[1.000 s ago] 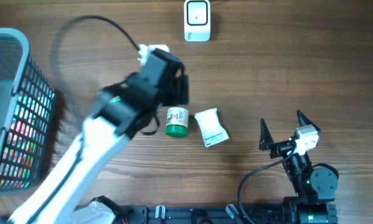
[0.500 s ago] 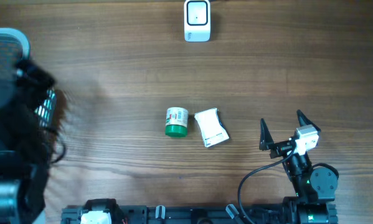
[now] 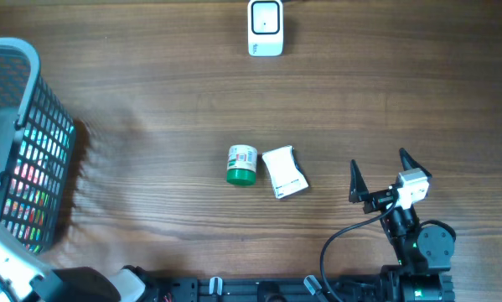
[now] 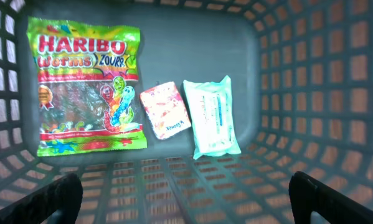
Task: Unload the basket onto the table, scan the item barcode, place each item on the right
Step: 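Release the jar on the table and move the left gripper back to the basket, then grasp the small red-white box in the basket with the left gripper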
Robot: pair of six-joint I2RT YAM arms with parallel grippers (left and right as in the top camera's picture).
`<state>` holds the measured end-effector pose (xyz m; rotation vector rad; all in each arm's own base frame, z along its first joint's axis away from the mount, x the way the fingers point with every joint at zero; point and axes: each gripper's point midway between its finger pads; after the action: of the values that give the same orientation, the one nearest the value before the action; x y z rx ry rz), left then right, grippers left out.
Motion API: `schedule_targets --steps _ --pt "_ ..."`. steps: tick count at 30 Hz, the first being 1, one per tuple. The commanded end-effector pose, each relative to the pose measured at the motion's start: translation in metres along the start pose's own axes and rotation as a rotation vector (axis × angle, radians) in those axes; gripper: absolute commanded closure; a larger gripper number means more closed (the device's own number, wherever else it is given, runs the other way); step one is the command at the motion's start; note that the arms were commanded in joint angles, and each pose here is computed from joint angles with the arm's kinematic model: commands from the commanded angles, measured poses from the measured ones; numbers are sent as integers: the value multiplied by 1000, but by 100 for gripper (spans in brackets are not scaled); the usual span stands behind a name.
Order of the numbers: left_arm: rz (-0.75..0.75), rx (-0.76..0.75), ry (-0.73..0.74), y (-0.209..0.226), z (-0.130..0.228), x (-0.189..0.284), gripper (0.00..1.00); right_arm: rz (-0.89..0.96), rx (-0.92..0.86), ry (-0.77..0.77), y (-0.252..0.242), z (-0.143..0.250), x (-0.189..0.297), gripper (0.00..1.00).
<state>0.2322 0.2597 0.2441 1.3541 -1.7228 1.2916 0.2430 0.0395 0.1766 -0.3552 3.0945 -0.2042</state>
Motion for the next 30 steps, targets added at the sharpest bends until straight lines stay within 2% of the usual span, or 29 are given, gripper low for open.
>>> schedule_targets --steps 1,9,19,24,28,30 --pt "38 57 29 -14 -6 -21 0 12 -5 -4 -1 -1 0 0" --pt "25 118 16 -24 -23 -67 0 12 -6 -4 -2 -1 0 0" --pt "-183 234 107 5 -6 -151 1 12 -6 -4 -1 -1 0 0" --pt "-288 364 140 23 9 -179 6 12 -6 -4 -1 -1 0 0" --pt "-326 360 161 28 17 -191 13 12 -6 -4 -1 -1 0 0" --pt "-374 385 145 36 19 -193 14 12 -5 -4 -1 -1 0 0"
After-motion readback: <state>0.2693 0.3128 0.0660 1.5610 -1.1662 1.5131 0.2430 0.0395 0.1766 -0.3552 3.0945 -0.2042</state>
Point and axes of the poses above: each gripper's point midway between its finger pads, its own x axis back along the fingers, its own y axis along the line the jaws close on, z = x × y, and after that the axes turned 6 degrees about x, right-handed
